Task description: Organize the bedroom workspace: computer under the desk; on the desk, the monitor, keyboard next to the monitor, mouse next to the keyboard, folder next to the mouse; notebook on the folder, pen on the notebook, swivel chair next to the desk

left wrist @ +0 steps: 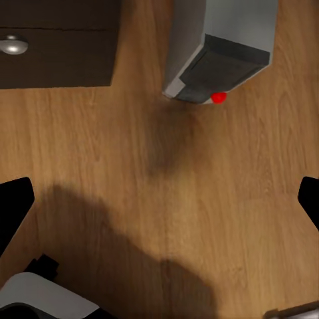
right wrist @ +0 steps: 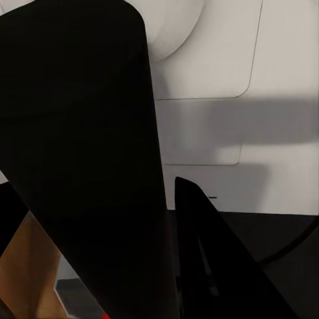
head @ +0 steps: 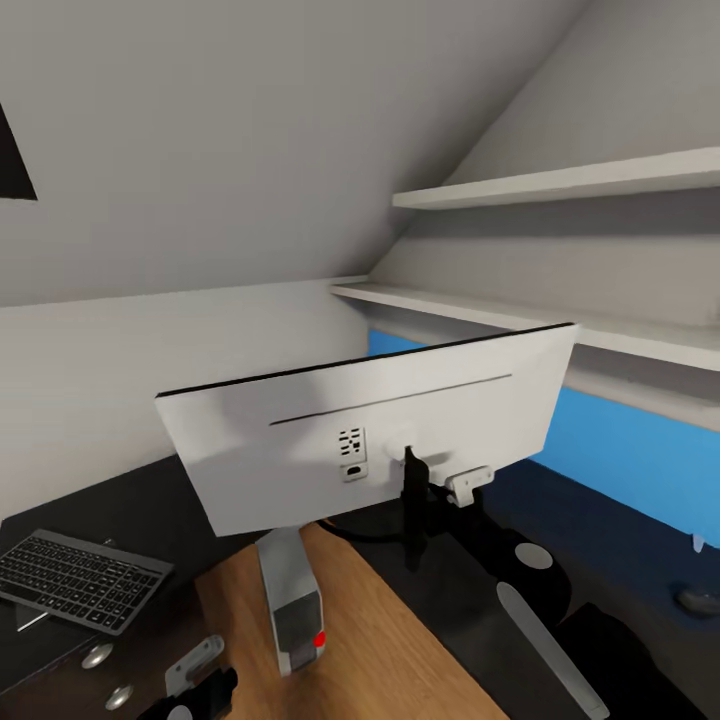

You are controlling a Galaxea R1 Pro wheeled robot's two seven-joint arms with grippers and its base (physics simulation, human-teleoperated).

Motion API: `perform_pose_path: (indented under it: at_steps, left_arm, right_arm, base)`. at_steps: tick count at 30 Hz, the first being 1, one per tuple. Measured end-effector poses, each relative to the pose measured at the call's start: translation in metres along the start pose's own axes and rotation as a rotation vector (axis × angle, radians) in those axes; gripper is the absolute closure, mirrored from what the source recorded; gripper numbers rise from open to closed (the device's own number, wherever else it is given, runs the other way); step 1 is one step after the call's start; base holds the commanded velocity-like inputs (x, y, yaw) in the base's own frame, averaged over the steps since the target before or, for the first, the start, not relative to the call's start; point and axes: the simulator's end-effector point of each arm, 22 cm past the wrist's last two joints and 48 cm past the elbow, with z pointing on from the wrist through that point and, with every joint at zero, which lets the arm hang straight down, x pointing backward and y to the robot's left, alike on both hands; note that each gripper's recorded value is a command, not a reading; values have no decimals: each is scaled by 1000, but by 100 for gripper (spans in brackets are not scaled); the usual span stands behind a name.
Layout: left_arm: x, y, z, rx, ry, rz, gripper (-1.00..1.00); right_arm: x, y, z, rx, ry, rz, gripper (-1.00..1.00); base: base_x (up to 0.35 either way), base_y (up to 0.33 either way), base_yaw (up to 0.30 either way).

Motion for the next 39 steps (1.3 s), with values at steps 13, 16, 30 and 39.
perform_pose_path:
  at_steps: [13, 16, 30, 39]
  left_arm:
    - [0, 0, 0, -1, 0, 0, -100]
    - [0, 0, 0, -1, 0, 0, -100]
    - [-2, 1, 0, 5, -2, 1, -100]
    - [0, 1, 0, -3, 0, 0, -100]
  right_arm:
    - [0, -1, 0, 3, 4, -4, 100]
    - [1, -1, 0, 5, 5, -7, 100]
    - [1, 0, 0, -1, 8, -5, 100]
    - [3, 0, 0, -2, 18, -6, 100]
  base:
    - [-88, -282, 208]
    - [-31, -102, 241]
    - [-7, -19, 269]
    - [-128, -220, 260]
